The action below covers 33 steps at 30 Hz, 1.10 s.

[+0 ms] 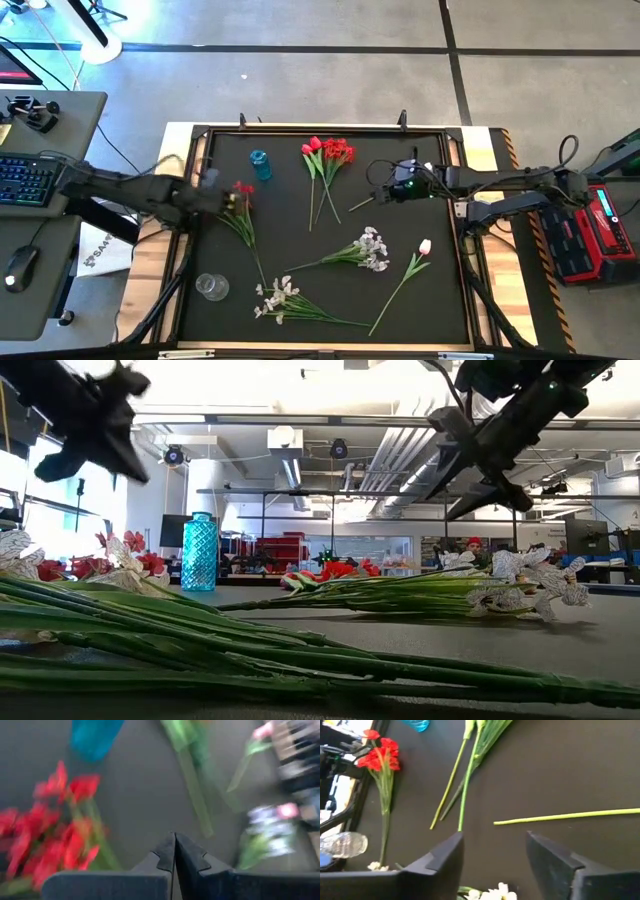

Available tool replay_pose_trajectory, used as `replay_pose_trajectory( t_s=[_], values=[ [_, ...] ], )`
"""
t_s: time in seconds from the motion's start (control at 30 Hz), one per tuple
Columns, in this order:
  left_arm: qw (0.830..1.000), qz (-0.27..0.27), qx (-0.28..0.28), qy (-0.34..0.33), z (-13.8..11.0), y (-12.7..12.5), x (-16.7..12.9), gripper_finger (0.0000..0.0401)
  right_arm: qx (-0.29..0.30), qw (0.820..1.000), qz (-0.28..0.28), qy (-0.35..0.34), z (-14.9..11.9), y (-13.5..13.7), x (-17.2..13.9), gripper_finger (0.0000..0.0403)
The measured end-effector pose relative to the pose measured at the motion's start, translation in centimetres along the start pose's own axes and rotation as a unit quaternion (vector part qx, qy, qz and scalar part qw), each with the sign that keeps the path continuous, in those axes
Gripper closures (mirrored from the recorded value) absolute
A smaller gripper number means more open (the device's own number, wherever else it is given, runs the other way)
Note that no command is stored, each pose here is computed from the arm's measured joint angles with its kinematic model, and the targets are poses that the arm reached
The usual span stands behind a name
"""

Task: Sort flowers into vase by color
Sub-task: Put the center left red flower into the blue vase

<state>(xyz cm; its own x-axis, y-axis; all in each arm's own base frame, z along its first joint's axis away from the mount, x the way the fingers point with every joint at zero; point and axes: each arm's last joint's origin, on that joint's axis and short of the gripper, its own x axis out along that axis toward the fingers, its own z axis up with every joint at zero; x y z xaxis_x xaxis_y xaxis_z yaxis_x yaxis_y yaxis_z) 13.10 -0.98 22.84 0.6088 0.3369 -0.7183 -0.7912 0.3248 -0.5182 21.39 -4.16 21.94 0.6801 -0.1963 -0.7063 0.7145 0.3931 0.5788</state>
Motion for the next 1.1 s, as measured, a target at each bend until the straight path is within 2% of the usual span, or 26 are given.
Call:
replay_pose_trajectory(
  t_s=[0.13, 0.27, 0.53, 0.67, 0.87, 1.1],
  values=[
    [0.994, 0.079, -0.029, 0.073, -1.7, -0.8, 3.0, 0.0396, -0.008, 1.0, -0.017, -0.002, -0.1, -0.3, 0.0, 0.0162],
    [0.985, 0.123, -0.045, 0.114, -2.9, -1.3, 5.2, 0.0362, -0.023, 0.999, -0.028, 0.002, -0.2, -0.5, 0.0, 0.0148],
    [0.973, 0.155, -0.074, 0.155, -3.8, -1.3, 6.4, 0.0226, -0.056, 0.998, -0.035, 0.024, -0.1, -0.9, 0.0, 0.0143],
    [0.966, 0.186, -0.106, 0.146, -3.9, -0.9, 6.4, 0.0172, -0.068, 0.997, -0.039, 0.027, 0.2, -1.2, 0.0, 0.0143],
    [0.95, 0.255, -0.113, 0.139, -4.5, -0.1, 7.3, 0.0158, -0.077, 0.996, -0.036, 0.033, 0.6, -1.5, 0.0, 0.0143],
    [0.945, 0.279, -0.103, 0.133, -5.4, -0.2, 9.4, 0.0158, -0.093, 0.994, -0.035, 0.038, 0.8, -1.7, 0.0, 0.0142]
  ],
)
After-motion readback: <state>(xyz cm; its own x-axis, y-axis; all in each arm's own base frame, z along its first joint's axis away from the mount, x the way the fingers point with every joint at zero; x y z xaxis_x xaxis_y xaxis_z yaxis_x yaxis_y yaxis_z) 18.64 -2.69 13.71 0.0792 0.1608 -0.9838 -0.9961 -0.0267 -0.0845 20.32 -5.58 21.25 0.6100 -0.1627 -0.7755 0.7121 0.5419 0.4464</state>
